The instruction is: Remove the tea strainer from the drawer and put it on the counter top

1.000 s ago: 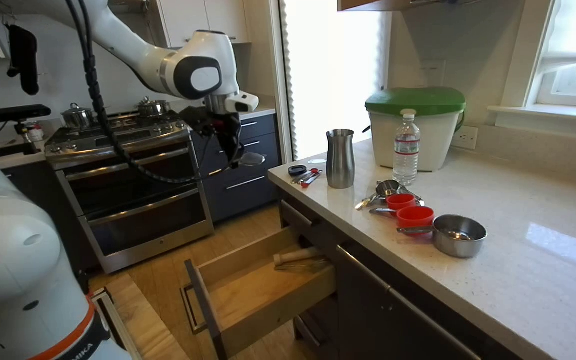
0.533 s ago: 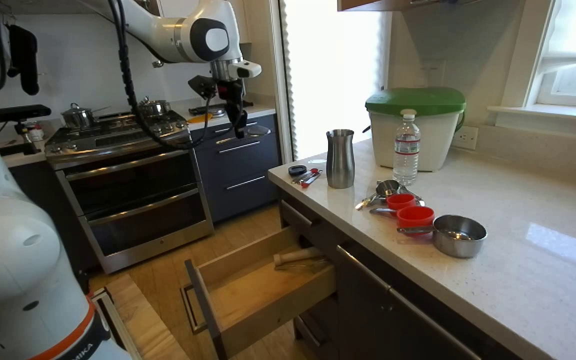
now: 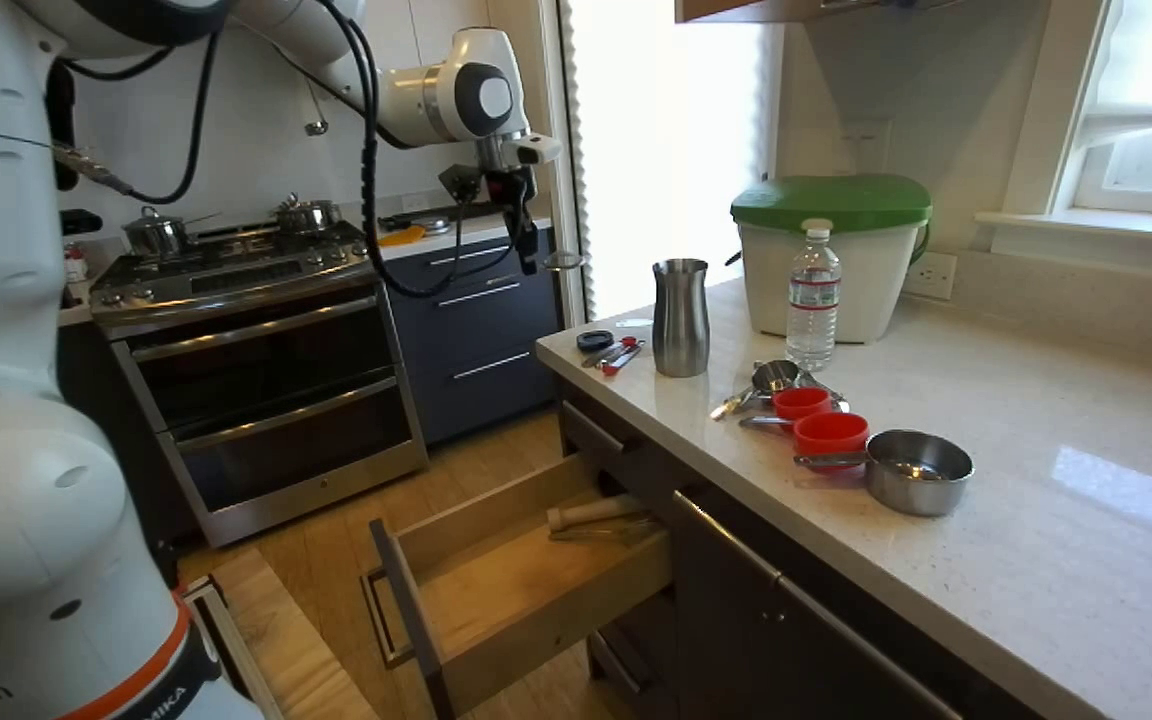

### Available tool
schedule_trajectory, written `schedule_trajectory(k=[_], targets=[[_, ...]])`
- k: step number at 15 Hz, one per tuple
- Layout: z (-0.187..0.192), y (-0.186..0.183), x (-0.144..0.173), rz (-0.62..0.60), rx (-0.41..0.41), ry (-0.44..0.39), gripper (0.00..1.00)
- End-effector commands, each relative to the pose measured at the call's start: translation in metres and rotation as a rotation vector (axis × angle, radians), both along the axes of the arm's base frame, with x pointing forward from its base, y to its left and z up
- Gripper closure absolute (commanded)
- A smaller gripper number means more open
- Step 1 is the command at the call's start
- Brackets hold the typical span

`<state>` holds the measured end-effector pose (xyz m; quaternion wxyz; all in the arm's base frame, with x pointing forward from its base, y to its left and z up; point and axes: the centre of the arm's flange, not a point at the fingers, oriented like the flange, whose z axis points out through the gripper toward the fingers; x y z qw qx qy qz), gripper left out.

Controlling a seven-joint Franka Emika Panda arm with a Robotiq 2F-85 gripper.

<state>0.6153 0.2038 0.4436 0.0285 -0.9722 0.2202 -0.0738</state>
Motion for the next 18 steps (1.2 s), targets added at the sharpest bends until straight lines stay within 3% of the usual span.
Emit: schedule_trajectory(k=[1,11,18], targets=[[-0.012,0.012,0.051,-0.041,-0.046,0.008,0.97],[-0.048,-0.022,0.099,-0.09,-0.113,-0.005,0.97],[-0.078,-0.03,0.107,-0.049,-0.085,-0.06,0.97]])
